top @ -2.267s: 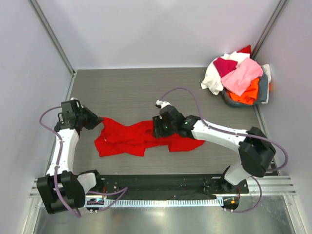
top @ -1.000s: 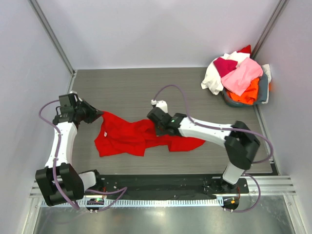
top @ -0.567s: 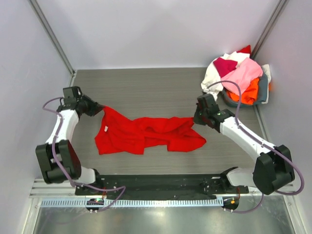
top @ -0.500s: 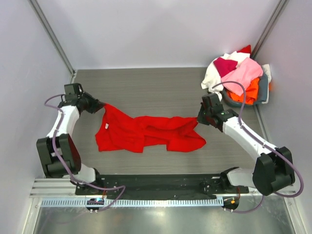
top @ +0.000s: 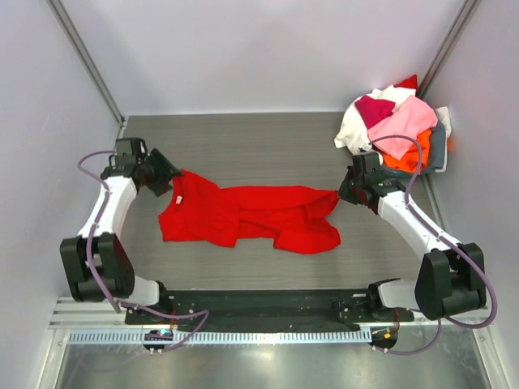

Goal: Fold and stack the t-shirts
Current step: Flatten the tshirt out

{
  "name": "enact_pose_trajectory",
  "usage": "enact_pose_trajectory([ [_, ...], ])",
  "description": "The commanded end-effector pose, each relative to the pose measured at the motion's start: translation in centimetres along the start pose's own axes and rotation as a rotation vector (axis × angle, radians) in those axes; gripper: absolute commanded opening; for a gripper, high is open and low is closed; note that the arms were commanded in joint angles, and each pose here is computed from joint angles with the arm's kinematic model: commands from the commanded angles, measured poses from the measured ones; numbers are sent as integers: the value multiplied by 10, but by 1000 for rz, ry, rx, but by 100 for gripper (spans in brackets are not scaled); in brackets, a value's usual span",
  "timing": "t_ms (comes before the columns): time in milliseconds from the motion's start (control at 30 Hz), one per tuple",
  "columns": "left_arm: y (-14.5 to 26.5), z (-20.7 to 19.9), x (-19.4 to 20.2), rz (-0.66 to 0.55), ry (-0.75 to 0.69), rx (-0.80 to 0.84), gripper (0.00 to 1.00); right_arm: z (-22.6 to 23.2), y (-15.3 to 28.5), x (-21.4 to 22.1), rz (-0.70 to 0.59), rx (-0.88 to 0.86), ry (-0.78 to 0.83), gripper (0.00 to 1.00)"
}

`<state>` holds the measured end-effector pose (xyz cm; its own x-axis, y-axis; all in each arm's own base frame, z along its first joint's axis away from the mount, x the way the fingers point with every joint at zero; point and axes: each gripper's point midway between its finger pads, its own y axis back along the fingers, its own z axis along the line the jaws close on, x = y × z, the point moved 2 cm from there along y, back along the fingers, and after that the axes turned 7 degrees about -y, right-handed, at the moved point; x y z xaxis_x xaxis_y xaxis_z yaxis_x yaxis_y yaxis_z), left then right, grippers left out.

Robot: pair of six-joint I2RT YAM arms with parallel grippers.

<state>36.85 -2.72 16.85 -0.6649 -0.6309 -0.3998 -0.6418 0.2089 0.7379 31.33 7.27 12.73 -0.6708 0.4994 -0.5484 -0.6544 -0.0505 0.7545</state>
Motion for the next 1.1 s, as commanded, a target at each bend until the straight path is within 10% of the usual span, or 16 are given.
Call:
enact_pose_trajectory([
  [0,17,21,36,39,-66,-45,57,8,-4,-1,-12,-51,7,1],
  [300,3,49,90,95,-9,-29,39,10,-5,5,2,-83,3,1],
  [1067,-11,80,131,137,-23,-106,44,13,-2,9,16,-116,-2,1],
])
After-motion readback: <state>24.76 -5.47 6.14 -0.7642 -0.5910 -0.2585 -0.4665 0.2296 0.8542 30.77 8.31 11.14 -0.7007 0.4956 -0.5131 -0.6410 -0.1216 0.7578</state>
